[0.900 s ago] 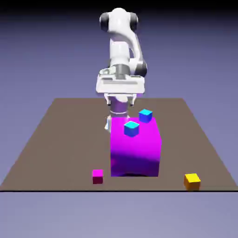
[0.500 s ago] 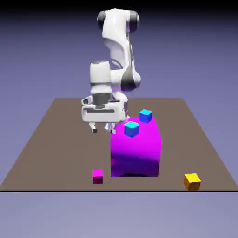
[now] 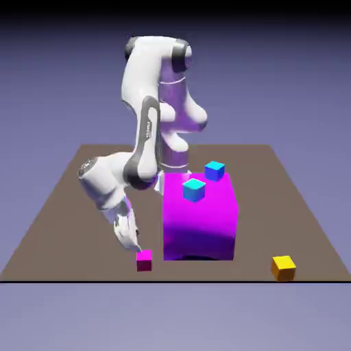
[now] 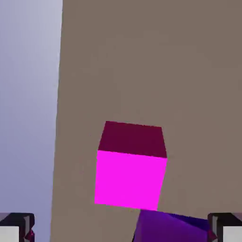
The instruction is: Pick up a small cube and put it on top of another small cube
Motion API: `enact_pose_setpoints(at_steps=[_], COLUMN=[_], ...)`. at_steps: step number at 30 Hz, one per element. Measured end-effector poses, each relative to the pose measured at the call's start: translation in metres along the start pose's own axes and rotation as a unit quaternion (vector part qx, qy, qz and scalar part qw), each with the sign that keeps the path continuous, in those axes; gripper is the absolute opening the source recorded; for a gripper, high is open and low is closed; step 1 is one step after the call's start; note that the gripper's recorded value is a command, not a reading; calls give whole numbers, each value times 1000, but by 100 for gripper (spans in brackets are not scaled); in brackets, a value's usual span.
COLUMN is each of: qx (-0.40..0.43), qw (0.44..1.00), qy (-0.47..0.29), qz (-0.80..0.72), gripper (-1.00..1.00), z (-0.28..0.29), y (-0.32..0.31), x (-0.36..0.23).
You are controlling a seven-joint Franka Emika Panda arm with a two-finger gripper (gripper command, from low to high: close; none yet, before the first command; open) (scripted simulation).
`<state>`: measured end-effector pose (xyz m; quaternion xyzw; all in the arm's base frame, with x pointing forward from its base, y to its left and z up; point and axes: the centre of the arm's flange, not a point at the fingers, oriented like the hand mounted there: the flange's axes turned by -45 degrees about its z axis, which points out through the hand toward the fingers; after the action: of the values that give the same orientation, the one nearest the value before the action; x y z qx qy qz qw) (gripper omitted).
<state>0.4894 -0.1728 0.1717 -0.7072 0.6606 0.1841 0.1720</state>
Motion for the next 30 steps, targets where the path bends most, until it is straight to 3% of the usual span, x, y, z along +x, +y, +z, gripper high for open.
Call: enact_pose_setpoints(at_steps=[3,4,6,10,12,19,30], qx=[0,0,0,4,24,-120,-288], qw=[1000,1000,1000,1000,999,961,817], qy=[0,0,0,-1,-5,-34,-38], qz=[0,0,0,-4,-44,-246,-498], gripper=[100,-100,-100,-100,-100,-100,-100], z=[53,67,67,-3,-24,53,153], y=[-1,0,0,-4,-39,-115,-146], x=[8,10,10,-2,-27,-153,-349])
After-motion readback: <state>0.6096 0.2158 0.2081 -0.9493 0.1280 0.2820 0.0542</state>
